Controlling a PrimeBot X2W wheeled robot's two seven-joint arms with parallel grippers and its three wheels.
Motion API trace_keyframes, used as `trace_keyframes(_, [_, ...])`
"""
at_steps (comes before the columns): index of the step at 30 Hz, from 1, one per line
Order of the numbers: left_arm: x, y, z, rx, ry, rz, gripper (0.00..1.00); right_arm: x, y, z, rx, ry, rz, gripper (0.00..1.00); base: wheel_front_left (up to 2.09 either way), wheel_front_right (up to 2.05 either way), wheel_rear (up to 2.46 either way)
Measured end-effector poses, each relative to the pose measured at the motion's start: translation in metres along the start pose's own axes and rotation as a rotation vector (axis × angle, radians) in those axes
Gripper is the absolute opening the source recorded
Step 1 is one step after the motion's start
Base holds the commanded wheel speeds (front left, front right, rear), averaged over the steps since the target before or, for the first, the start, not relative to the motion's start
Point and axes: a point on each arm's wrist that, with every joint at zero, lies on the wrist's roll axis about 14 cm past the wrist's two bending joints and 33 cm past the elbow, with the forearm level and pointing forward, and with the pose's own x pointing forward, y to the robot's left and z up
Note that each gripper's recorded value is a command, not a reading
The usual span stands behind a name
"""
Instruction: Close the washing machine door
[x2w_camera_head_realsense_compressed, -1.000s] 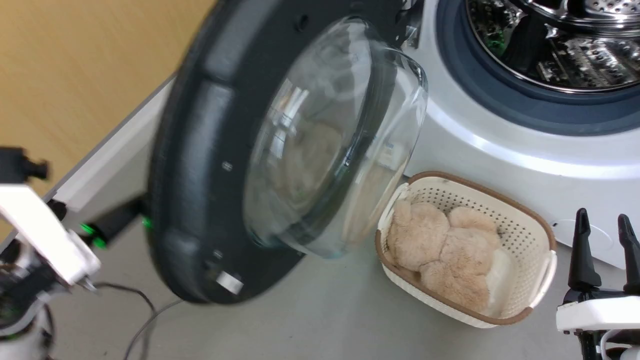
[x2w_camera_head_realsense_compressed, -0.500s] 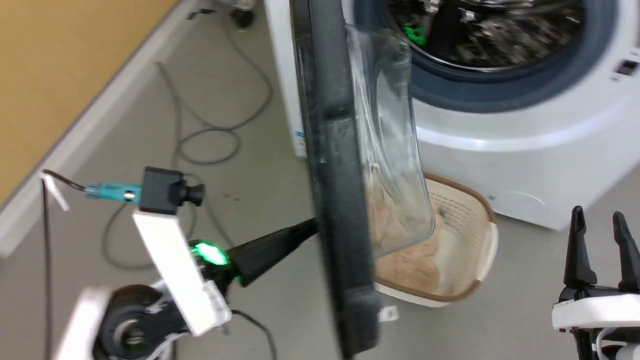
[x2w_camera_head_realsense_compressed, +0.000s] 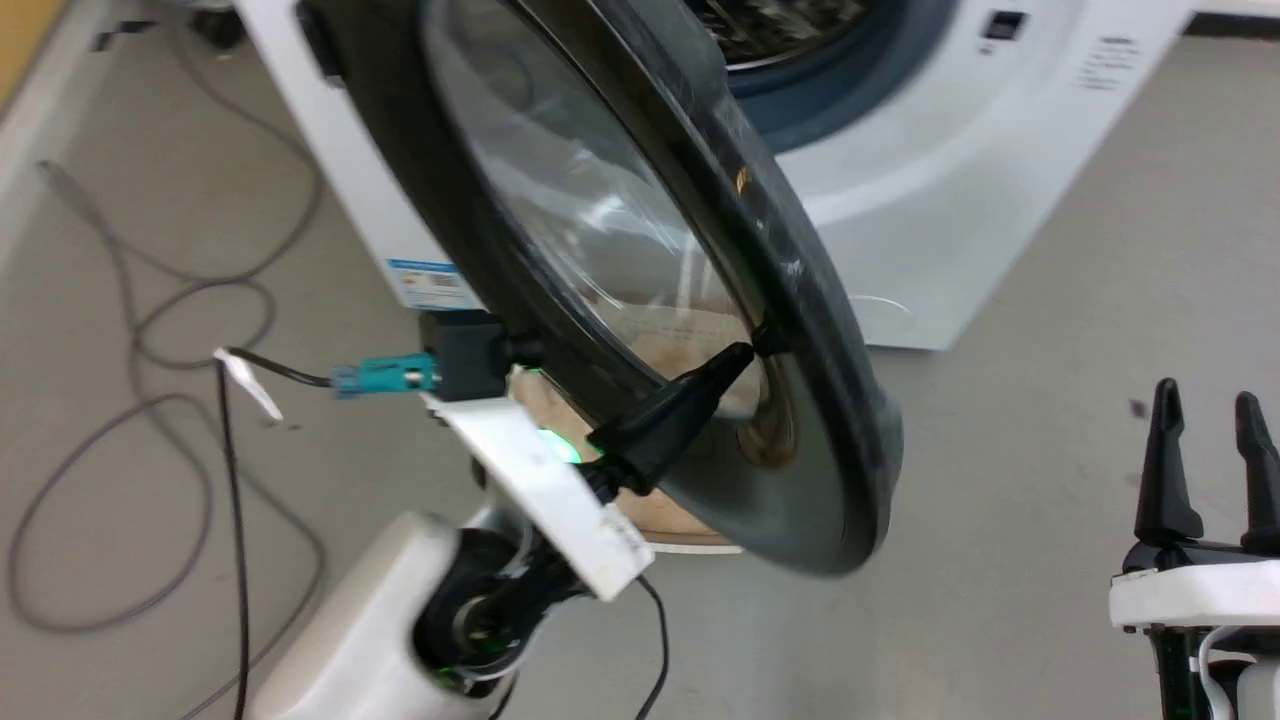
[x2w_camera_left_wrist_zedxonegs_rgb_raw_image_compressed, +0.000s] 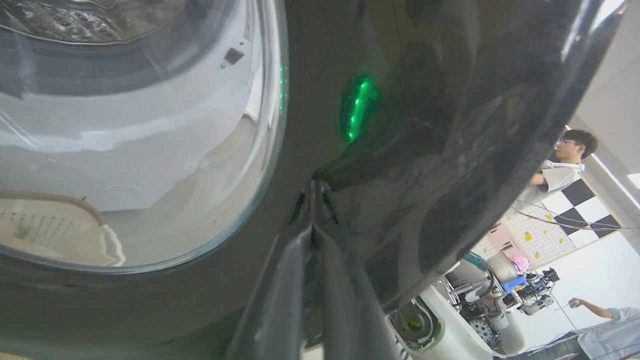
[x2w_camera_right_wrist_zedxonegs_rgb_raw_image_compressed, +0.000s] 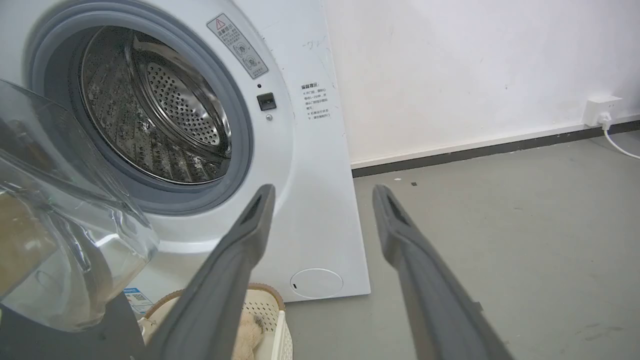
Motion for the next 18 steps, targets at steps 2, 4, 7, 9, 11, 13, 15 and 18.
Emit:
trace_keyframes(2, [0.012,0.005,-0.010,0.003,0.006,0.002,0.00,-0.004,-0.008,0.002,-0.003,-0.001,-0.020,1.00,0.00,0.00,0.00])
trace_keyframes(4, [0.023,0.010,-0.018,0.008,0.010,0.006,0.00,-0.007,-0.016,0.005,-0.009,-0.008,-0.043,1.00,0.00,0.00,0.00])
trace_keyframes(7, [0.038,0.021,-0.028,-0.001,0.004,0.027,0.00,-0.012,-0.029,0.011,-0.017,-0.020,-0.077,1.00,0.00,0.00,0.00])
trace_keyframes(9, [0.048,0.027,-0.032,-0.014,0.000,0.037,0.00,-0.016,-0.036,0.013,-0.018,-0.022,-0.097,1.00,0.00,0.00,0.00])
trace_keyframes(11, [0.059,0.032,-0.036,-0.027,-0.001,0.043,0.00,-0.019,-0.042,0.015,-0.018,-0.025,-0.116,1.00,0.00,0.00,0.00])
trace_keyframes(13, [0.070,0.036,-0.039,-0.039,-0.002,0.049,0.00,-0.021,-0.049,0.017,-0.019,-0.029,-0.135,1.00,0.00,0.00,0.00])
trace_keyframes(15, [0.080,0.039,-0.043,-0.046,0.007,0.050,0.00,-0.024,-0.055,0.018,-0.023,-0.028,-0.152,1.00,0.00,0.00,0.00])
trace_keyframes(18, [0.096,0.042,-0.048,-0.051,0.019,0.050,0.00,-0.030,-0.063,0.018,-0.027,-0.023,-0.177,1.00,0.00,0.00,0.00])
